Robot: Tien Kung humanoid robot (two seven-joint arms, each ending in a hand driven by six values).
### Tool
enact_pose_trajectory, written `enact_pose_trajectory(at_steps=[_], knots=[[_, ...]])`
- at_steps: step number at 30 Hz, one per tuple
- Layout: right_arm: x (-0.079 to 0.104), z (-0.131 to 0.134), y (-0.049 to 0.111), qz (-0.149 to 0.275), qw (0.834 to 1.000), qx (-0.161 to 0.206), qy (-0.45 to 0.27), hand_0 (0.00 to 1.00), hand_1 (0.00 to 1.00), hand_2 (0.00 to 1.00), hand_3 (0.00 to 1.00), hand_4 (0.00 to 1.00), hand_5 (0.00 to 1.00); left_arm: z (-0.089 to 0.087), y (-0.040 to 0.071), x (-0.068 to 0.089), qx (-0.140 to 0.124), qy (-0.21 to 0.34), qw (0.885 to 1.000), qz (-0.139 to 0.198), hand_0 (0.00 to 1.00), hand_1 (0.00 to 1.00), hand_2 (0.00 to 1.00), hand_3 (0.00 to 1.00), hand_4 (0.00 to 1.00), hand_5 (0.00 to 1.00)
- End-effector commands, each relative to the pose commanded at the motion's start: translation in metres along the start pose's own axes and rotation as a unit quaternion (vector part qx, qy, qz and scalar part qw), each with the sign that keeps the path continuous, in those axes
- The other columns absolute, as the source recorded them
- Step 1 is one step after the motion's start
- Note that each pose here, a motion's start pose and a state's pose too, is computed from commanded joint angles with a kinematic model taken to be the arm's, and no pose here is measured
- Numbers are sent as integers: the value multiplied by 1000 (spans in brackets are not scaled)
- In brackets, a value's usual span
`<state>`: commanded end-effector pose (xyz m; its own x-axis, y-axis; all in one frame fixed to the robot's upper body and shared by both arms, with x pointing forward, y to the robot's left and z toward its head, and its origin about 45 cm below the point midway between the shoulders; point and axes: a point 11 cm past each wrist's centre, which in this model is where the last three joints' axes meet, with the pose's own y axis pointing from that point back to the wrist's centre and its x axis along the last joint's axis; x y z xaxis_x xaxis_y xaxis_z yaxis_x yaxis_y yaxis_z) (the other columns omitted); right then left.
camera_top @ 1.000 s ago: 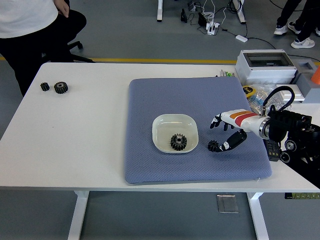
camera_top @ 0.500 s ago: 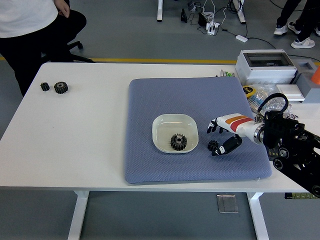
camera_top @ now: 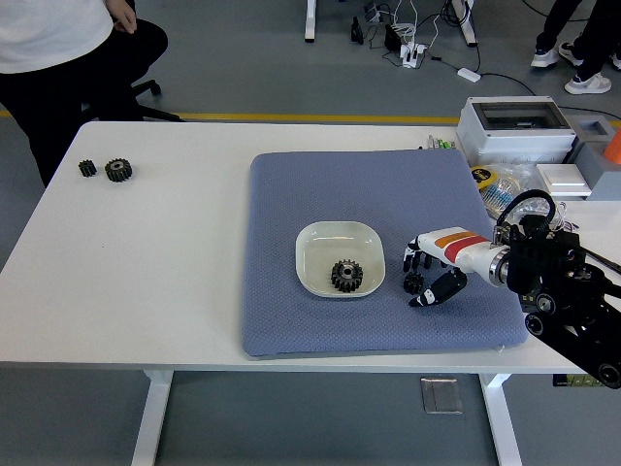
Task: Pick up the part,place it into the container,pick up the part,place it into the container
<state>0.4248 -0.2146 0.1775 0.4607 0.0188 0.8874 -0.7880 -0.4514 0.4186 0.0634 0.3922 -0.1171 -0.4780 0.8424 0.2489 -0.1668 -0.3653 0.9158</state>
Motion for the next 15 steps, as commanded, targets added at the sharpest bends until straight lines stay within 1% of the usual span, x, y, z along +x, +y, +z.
enact_pose_trajectory(at_steps=[5,6,11,12,15], knots=[[-2,-1,-1,6,1000,3,1,334,477,549,521,850,232,0,0,0,1,-1,1000,0,774,795,811,591,696,651],[-2,-1,-1,7,1000,4,2,307,456,533,512,823,224,0,0,0,1,-1,1000,0,774,793,814,591,696,649],[-6,-2,-2,9,1000,4,2,307,456,533,512,823,224,0,0,0,1,-2,1000,0,774,793,814,591,696,649],[-6,-1,-2,10,1000,4,2,270,440,525,502,799,193,0,0,0,1,-2,1000,-1,774,794,812,592,696,648],[-7,-1,-3,11,1000,3,2,270,440,525,502,799,193,-1,0,0,2,-4,1000,-1,774,794,812,592,696,648]])
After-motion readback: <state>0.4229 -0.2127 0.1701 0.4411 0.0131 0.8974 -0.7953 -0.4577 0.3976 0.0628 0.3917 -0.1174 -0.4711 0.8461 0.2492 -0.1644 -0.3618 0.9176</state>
